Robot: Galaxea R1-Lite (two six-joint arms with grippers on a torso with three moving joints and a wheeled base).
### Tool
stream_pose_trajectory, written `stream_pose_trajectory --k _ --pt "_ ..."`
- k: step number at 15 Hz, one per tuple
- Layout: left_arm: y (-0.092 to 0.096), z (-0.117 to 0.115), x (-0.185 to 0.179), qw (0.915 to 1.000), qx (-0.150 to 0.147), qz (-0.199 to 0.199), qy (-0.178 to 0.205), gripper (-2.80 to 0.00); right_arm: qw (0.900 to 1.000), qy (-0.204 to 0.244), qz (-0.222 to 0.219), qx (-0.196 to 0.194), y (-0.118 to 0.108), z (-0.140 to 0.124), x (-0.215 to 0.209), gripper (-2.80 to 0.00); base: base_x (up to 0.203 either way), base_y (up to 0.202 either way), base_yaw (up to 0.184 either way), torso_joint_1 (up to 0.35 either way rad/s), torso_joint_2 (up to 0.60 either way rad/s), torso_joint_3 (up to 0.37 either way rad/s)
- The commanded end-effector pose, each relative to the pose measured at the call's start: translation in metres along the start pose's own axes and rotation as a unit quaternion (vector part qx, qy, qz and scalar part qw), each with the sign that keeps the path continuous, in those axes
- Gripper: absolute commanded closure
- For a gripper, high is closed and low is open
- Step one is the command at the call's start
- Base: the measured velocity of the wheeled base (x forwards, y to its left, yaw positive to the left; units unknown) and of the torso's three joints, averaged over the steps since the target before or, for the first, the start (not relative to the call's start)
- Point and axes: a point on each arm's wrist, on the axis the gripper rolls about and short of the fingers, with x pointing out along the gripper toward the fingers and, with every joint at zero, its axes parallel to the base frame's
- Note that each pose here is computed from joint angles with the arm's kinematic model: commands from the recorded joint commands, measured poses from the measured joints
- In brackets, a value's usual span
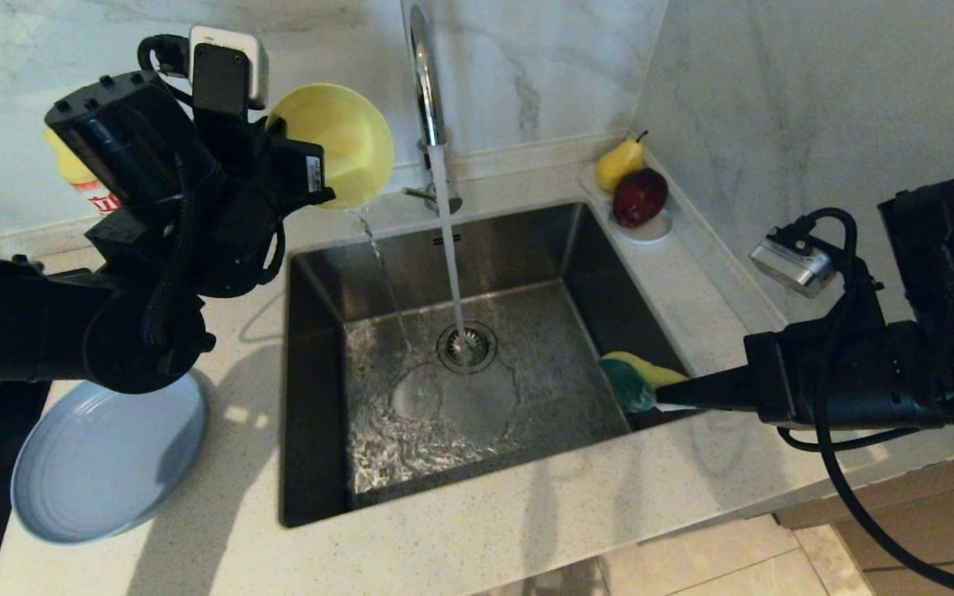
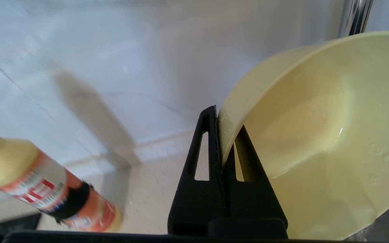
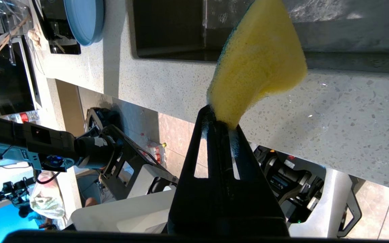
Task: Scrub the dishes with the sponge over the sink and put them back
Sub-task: Wash the bowl, then wipe the bowl
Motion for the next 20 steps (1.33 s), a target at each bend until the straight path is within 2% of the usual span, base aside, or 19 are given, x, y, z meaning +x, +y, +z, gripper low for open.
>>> stream_pose_trajectory --k 1,5,8,11,12,13,14,15,16,19,20 --pt "-0.005 -0.019 -0.001 0.9998 0.015 0.01 -0.011 0.0 1.0 0.004 0.0 0.003 -0.001 0.0 0.002 0.0 0.0 0.0 0.0 0.0 0.0 0.0" --pt "0.002 -0.023 0.005 0.999 0.008 0.033 -0.03 0.0 1.0 0.004 0.0 0.004 -0.001 0.0 0.001 0.0 0.0 0.0 0.0 0.0 0.0 0.0" --pt "0.005 -0.025 0.006 0.999 0.015 0.036 -0.021 0.0 1.0 0.003 0.001 0.003 0.0 -0.002 -0.001 0.0 0.0 0.0 0.0 0.0 0.0 0.0" --pt "0.012 -0.02 -0.001 0.9975 0.048 0.0 0.052 0.0 1.0 -0.003 0.007 -0.001 0.003 -0.003 -0.007 0.0 0.0 0.0 0.0 0.0 0.0 0.0" --pt "0.012 -0.023 -0.005 0.9932 0.059 -0.023 0.098 0.0 1.0 -0.008 0.014 -0.006 0.007 -0.003 -0.011 0.0 0.0 0.0 0.0 0.0 0.0 0.0" --pt "0.015 -0.022 -0.009 0.9907 0.054 -0.035 0.12 0.0 1.0 -0.008 0.017 -0.007 0.008 -0.003 -0.012 0.0 0.0 0.0 0.0 0.0 0.0 0.0" --pt "0.015 -0.024 -0.014 0.9849 0.054 -0.058 0.154 0.0 0.999 -0.006 0.046 -0.013 0.013 -0.002 -0.019 0.0 0.0 0.0 0.0 0.0 0.0 0.0" --pt "0.016 -0.028 -0.021 0.9751 0.053 -0.093 0.194 0.0 0.997 -0.004 0.077 -0.02 0.018 -0.002 -0.026 0.0 0.0 0.0 0.0 0.0 0.0 0.0" --pt "0.018 -0.029 -0.028 0.9665 0.034 -0.119 0.225 0.0 0.995 -0.001 0.098 -0.024 0.022 -0.002 -0.031 0.0 0.0 0.0 0.0 0.0 0.0 0.0" --pt "0.023 -0.032 -0.053 0.9411 -0.007 -0.193 0.278 0.0 0.991 0.011 0.131 -0.028 0.026 -0.003 -0.036 0.0 0.0 0.0 0.0 0.0 0.0 0.0" --pt "0.023 -0.033 -0.055 0.9383 -0.012 -0.199 0.282 0.0 0.991 0.011 0.132 -0.028 0.026 -0.003 -0.036 0.0 0.0 0.0 0.0 0.0 0.0 0.0"
